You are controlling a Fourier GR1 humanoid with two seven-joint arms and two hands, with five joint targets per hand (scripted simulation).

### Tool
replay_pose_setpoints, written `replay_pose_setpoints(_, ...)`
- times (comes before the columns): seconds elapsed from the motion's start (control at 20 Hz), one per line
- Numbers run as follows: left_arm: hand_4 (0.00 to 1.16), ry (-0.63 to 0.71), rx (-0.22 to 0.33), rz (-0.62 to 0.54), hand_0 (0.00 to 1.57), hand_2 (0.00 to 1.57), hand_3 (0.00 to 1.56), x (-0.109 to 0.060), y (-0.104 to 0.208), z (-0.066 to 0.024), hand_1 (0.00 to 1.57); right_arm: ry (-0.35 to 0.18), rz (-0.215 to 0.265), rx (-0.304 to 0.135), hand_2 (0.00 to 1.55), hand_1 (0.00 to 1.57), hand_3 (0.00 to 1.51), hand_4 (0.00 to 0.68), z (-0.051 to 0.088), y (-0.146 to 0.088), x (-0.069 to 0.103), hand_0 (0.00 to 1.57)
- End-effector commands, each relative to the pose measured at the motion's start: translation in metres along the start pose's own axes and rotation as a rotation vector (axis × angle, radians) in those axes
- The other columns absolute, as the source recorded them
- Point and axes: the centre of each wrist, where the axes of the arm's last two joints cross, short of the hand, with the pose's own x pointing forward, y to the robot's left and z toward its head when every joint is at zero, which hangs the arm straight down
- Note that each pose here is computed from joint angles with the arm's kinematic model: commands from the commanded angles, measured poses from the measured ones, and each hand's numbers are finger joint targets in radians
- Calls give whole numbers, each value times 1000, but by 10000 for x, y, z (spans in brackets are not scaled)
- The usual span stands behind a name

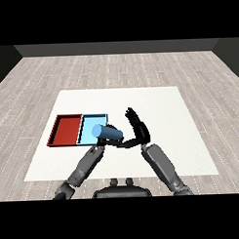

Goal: Pick the blue can and put it in the blue box

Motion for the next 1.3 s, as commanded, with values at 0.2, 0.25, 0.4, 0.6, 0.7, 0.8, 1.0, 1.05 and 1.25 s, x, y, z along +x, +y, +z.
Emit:
replay_pose_setpoints(0.2, 1127, 11, 20, -58, 1571, 1569, 1487, -39, 156, -30, 1571, -118, -26, -107, 0, 0, 0, 0, 381, -446, 459, 0)
replay_pose_setpoints(0.25, 1121, 27, 20, -72, 1571, 1571, 1489, -12, 188, 22, 1571, -111, -20, -145, 0, 0, 0, 0, 436, -678, 461, 0)
replay_pose_setpoints(0.4, 1136, 34, 88, -94, 1571, 1571, 1495, 179, 563, -359, 1571, -127, 11, -180, 0, 0, 0, 0, 548, -761, 530, 0)
replay_pose_setpoints(0.6, 1145, 114, 137, -163, 1571, 1571, 1492, -124, 853, -139, 1571, -138, 51, -265, 0, 0, 0, 0, 617, -1003, 505, 0)
replay_pose_setpoints(0.7, 1129, 166, 212, -164, 1571, 1571, 1494, 19, 1101, -320, 1571, -134, 63, -255, 0, 0, 0, 0, 609, -1075, 601, 0)
replay_pose_setpoints(0.8, 1108, 253, 251, -204, 1571, 1571, 1498, -129, 1350, -306, 1571, -117, 42, -283, 0, 0, 0, 0, 678, -999, 485, 0)
replay_pose_setpoints(1.0, 1089, 346, 298, -245, 1571, 1571, 1506, -194, 1766, -343, 1571, -110, 63, -290, 0, 0, 0, 0, 647, -1095, 425, 0)
replay_pose_setpoints(1.05, 1068, 374, 300, -255, 1571, 1571, 1517, -189, 1784, -330, 1571, -111, 61, -279, 0, 0, 0, 0, 523, -964, 461, 0)
replay_pose_setpoints(1.25, 1051, 483, 325, -335, 1571, 1571, 1486, -229, 1712, -516, 1571, -92, 73, -288, 0, 0, 0, 0, 578, -1076, 464, 0)
